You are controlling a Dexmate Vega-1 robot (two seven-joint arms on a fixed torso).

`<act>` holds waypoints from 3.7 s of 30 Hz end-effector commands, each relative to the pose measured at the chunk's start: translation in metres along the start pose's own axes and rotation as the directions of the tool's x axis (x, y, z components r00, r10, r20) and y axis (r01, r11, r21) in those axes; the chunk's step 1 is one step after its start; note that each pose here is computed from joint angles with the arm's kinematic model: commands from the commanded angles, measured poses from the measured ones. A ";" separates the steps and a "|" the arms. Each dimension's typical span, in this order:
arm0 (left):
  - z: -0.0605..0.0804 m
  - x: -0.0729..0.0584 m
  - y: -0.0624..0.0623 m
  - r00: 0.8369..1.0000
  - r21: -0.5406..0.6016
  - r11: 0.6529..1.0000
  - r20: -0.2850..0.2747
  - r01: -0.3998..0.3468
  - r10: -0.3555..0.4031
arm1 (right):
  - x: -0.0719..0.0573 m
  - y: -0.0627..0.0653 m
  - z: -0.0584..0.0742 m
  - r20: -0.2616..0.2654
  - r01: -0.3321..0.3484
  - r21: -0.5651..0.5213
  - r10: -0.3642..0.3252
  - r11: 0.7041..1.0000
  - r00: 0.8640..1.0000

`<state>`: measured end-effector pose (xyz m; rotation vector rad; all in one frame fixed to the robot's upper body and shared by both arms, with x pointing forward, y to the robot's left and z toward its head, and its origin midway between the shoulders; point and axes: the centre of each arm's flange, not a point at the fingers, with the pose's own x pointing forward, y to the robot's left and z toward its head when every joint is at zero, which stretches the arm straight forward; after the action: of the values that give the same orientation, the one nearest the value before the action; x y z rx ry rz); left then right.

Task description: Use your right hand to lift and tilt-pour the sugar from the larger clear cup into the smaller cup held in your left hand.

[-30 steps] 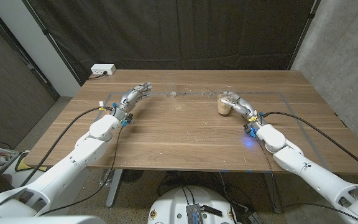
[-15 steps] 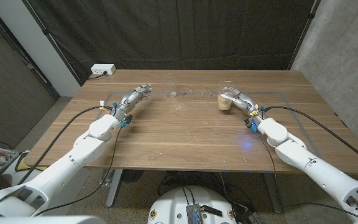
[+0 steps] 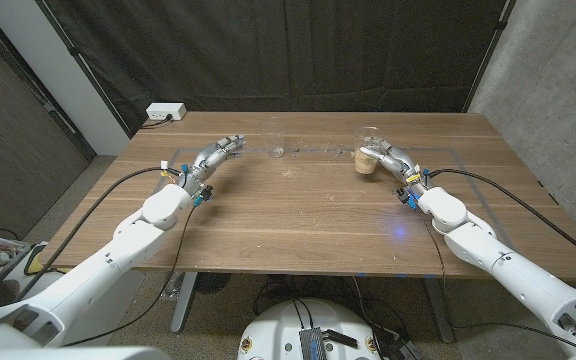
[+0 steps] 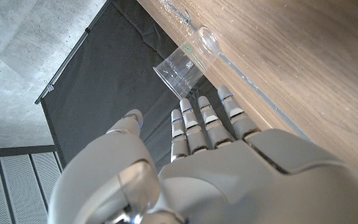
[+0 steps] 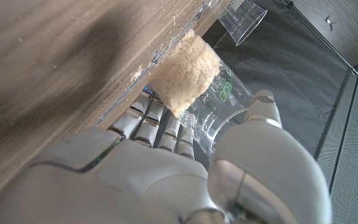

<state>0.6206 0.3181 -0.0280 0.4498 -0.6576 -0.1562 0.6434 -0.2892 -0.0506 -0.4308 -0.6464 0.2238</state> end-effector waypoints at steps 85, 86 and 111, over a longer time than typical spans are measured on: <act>-0.026 0.045 -0.011 0.967 0.531 0.827 -0.051 -0.186 0.250 | -0.031 -0.016 -0.004 0.014 0.013 -0.009 -0.012 1.000 1.000; -0.026 0.048 -0.012 0.966 0.528 0.828 -0.053 -0.187 0.252 | -0.031 -0.016 -0.004 0.014 0.013 -0.008 -0.013 1.000 1.000; -0.019 0.112 -0.037 0.986 0.517 0.842 0.028 -0.155 0.164 | -0.045 -0.021 -0.006 -0.002 0.036 -0.005 -0.036 0.999 0.999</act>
<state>0.7024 0.2800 -0.0126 0.8922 -0.6951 0.2242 0.6171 -0.3207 -0.0690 -0.4281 -0.6543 0.1982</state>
